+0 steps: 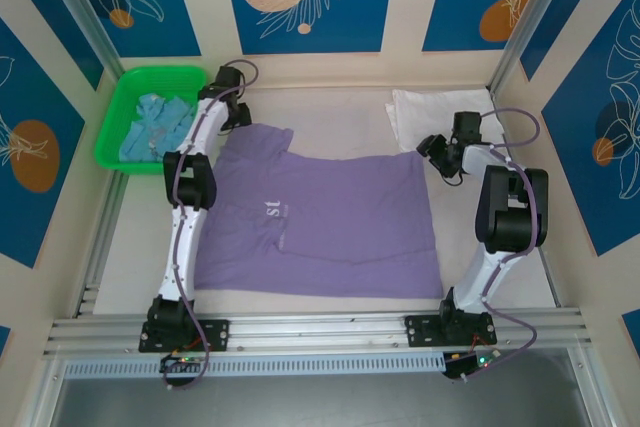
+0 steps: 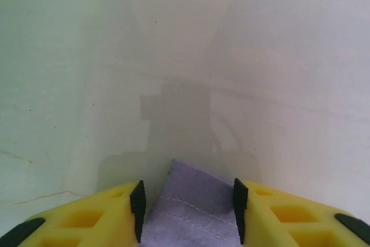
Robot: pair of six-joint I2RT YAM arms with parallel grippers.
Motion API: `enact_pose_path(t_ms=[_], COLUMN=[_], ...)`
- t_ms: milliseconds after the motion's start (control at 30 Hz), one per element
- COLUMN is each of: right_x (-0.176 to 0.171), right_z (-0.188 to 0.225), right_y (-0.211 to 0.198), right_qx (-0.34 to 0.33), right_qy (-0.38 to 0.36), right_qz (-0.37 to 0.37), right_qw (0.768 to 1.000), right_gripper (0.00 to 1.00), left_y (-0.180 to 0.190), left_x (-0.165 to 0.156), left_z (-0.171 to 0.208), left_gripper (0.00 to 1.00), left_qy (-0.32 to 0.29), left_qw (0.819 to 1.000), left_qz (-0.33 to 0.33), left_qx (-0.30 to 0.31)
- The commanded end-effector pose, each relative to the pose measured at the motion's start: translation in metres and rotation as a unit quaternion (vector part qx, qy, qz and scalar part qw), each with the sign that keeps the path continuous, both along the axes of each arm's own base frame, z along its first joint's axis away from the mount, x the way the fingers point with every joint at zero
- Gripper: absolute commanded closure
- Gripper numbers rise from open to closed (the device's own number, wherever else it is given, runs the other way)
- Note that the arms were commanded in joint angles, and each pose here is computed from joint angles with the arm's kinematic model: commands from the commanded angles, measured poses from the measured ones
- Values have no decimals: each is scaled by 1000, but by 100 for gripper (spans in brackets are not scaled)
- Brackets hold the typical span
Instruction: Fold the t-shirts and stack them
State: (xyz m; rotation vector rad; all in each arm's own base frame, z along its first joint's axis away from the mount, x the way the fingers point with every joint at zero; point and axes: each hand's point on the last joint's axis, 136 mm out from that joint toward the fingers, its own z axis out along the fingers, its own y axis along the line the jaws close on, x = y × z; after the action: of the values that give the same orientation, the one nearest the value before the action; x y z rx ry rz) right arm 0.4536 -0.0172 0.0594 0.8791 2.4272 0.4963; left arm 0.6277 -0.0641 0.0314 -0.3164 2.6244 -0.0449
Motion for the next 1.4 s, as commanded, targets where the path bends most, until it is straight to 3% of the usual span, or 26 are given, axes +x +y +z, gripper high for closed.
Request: enact_pose_path(t_ms=[0,200,467,733,1100,1367], right_x=[-3,-15,-1,22,29,33], right_z=[-1,-12,-21,-19,-24,-26], right_y=[-2,-21,-2,11,15,18], right_qx=[14,-1,23,5,23,38], right_qy=[0,50,70,73,80,81], right_qz=[-11,-47,5,34,45,58], right_qw=[1000,998,997,997,995,994], right_gripper=[39,41,48,51,60,68], left_y=[7,3,-9,-18,-23,-26], left_x=[0,5,12,18,20,21], left_z=[-21,-22,-17,-12,-7,0], left_gripper=[57,70,81,92,100,100], left_qy=[15,7,-9,-24,-32,-47], left_qw=[1000,999,998,996,995,994], left_qz=[12,6,-13,-24,-33,-36], left_qx=[-21,-31,-59,-83,-93,-92])
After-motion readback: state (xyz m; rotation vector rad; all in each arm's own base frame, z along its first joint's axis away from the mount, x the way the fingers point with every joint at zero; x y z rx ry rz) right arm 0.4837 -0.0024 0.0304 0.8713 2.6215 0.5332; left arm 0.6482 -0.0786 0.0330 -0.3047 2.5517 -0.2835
